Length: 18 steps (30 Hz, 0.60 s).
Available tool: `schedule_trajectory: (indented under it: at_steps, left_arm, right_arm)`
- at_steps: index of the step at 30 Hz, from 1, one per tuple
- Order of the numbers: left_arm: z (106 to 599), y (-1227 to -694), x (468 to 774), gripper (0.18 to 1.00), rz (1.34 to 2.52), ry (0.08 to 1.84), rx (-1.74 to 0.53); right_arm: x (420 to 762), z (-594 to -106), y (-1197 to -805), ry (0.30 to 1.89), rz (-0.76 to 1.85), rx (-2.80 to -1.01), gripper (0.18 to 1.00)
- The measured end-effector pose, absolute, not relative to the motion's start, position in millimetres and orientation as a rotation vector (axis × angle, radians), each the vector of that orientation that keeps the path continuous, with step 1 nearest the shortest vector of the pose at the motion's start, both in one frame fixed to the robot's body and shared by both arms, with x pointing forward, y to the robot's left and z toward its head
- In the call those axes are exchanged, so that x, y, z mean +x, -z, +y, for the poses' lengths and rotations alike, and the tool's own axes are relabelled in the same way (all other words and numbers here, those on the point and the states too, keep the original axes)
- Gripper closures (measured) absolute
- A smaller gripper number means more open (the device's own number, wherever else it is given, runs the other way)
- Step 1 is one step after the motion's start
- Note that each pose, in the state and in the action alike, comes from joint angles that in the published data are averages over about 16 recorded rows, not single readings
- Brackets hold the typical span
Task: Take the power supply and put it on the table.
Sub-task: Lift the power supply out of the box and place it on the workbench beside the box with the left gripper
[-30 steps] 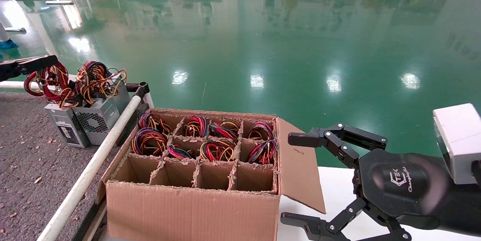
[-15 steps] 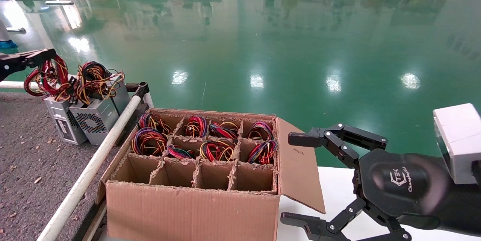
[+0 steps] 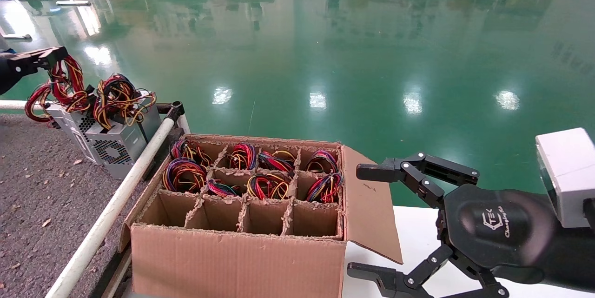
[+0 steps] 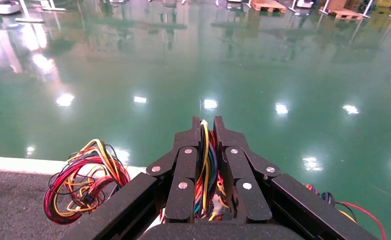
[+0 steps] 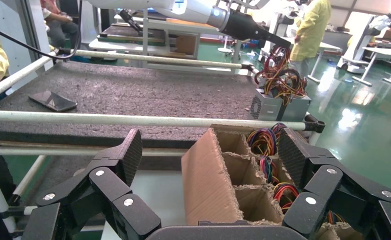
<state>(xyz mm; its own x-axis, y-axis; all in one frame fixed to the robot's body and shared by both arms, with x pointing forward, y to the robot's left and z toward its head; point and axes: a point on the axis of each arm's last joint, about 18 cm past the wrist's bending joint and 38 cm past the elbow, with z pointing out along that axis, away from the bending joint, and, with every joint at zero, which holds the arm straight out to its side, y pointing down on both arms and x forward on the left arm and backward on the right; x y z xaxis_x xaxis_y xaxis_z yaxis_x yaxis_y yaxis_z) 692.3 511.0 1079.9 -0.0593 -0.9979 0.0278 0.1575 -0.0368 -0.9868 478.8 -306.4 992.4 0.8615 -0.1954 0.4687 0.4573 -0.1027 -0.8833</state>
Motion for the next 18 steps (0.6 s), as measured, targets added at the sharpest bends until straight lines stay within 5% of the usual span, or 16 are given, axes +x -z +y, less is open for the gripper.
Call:
schedule_trajectory:
  at_steps: [18]
  left_arm:
    - [500.1, -1067.9, 694.0, 0.96, 1.182, 1.372, -1.074]
  right_arm:
    - [478.8, -306.4, -992.4, 0.556, -0.211, -1.583, 0.179]
